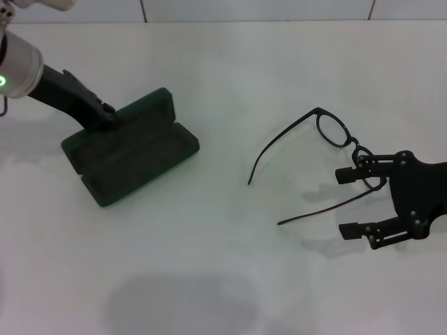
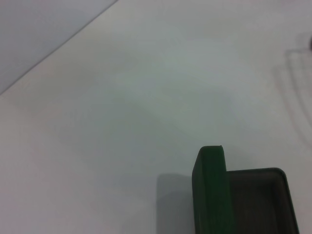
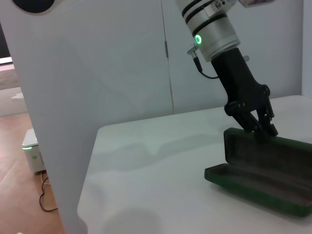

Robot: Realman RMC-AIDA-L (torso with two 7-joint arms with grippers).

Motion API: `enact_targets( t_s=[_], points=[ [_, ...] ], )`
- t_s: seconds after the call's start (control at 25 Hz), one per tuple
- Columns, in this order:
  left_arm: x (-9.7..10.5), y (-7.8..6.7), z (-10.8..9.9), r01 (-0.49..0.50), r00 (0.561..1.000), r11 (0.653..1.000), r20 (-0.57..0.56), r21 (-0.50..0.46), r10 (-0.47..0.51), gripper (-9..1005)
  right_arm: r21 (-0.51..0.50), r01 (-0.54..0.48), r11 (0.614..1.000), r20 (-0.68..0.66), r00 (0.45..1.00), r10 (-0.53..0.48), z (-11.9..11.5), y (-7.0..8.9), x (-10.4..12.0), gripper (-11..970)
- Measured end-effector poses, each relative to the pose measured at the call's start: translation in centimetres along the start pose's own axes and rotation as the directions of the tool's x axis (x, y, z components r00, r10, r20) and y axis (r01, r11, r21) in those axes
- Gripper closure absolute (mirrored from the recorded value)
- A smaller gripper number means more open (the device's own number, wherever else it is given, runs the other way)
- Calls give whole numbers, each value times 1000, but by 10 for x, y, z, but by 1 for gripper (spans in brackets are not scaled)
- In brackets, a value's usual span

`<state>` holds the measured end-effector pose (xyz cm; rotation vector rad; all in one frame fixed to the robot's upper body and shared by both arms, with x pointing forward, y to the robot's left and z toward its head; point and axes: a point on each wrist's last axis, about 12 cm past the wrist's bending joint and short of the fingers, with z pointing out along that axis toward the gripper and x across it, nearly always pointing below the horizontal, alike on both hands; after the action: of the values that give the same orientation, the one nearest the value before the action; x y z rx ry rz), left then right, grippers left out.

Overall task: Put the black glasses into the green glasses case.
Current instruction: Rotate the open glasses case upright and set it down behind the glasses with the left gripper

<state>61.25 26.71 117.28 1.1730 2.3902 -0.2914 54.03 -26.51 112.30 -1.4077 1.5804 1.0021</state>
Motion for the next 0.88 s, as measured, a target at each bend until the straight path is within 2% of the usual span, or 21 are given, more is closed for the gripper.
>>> enact_targets(
  t_s=[0.32, 0.4, 0.56, 0.6, 0.64, 0.76, 0.88],
  points=[
    [-16, -8, -10, -168, 981, 986, 98, 18, 166, 791, 2, -6, 1000, 2, 1000, 6, -1, 1, 1, 104],
    [-19, -11, -8, -241, 964, 970, 121, 24, 236, 792, -1, -8, 1000, 3, 1000, 8, -1, 1, 2, 104],
    [-24, -19, 0, -398, 907, 917, 153, 5, 393, 792, 2, -13, 1000, 4, 1000, 13, -2, 3, 3, 104],
    [-23, -23, 4, -474, 869, 880, 161, -2, 468, 793, 2, -14, 1000, 4, 1000, 14, -2, 3, 4, 104],
    [-23, -23, 4, -474, 869, 880, 161, -2, 468, 793, 1, -14, 1000, 4, 1000, 14, -2, 4, 4, 105],
    [-21, -29, 10, -580, 801, 815, 179, -12, 572, 793, -1, -18, 1000, 4, 1000, 18, -2, 4, 5, 105],
    [-22, -31, 14, -604, 776, 796, 196, -44, 600, 794, -2, -20, 1000, 4, 1000, 20, -2, 5, 5, 105]
  ],
)
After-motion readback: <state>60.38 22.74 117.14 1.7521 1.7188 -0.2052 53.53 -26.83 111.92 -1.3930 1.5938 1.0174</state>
